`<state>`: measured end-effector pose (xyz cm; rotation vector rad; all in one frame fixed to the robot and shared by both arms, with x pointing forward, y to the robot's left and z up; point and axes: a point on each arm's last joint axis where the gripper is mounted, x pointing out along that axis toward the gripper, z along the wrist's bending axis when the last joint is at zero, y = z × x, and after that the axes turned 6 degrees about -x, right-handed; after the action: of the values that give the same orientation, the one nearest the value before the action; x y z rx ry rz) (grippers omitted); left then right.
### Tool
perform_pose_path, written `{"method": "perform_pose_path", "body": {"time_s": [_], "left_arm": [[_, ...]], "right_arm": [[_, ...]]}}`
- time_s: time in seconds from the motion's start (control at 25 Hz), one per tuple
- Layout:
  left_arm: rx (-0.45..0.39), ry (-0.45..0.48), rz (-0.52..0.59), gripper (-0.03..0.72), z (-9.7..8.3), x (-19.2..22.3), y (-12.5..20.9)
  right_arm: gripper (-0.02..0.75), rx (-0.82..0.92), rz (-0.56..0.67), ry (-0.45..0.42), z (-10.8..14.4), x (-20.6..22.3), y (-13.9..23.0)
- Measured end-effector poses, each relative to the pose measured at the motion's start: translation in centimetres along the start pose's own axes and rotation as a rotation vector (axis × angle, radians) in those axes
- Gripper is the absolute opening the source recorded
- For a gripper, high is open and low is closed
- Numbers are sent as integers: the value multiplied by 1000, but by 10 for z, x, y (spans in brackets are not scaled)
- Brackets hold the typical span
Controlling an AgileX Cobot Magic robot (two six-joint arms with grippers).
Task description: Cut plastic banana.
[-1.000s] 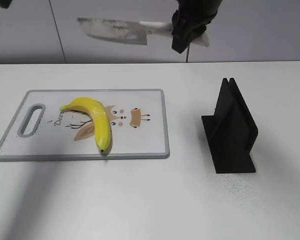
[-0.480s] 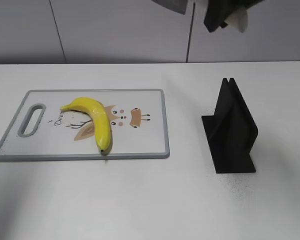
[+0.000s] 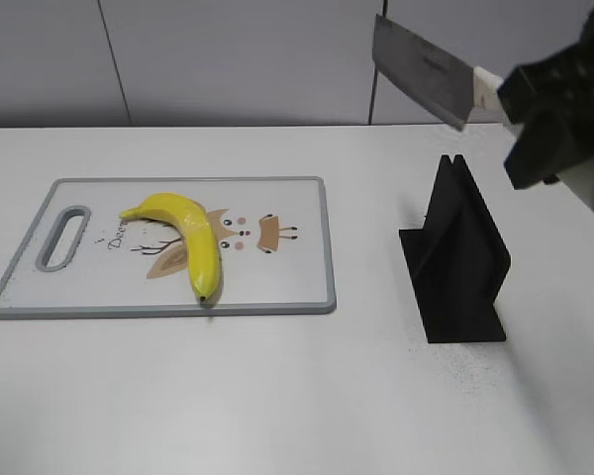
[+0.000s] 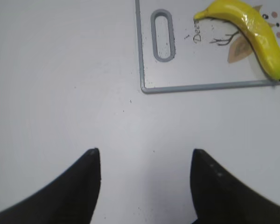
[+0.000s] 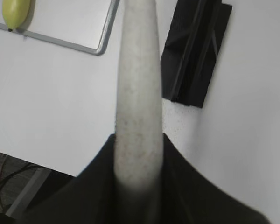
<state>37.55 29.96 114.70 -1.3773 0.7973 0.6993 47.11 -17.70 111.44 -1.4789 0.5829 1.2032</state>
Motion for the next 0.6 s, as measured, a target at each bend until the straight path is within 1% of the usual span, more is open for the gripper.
{"method": "perform_pose_path", "body": {"time_s": [0.08,0.24,0.44,0.6], "left_arm": [[0,0,-4,589,-2,-1,26],[0,-2,-48,587,-7,1,79],[3,-8,-169,587,-12,2,132],[6,-17,-290,586,-15,1,162]], "right_arm": [[162,37,-2,1,-3,1,20],[162,99,-11,4,-7,3,53],[162,160,-19,58,-16,7,82],[162,172,-26,73,-19,14,93]]}}
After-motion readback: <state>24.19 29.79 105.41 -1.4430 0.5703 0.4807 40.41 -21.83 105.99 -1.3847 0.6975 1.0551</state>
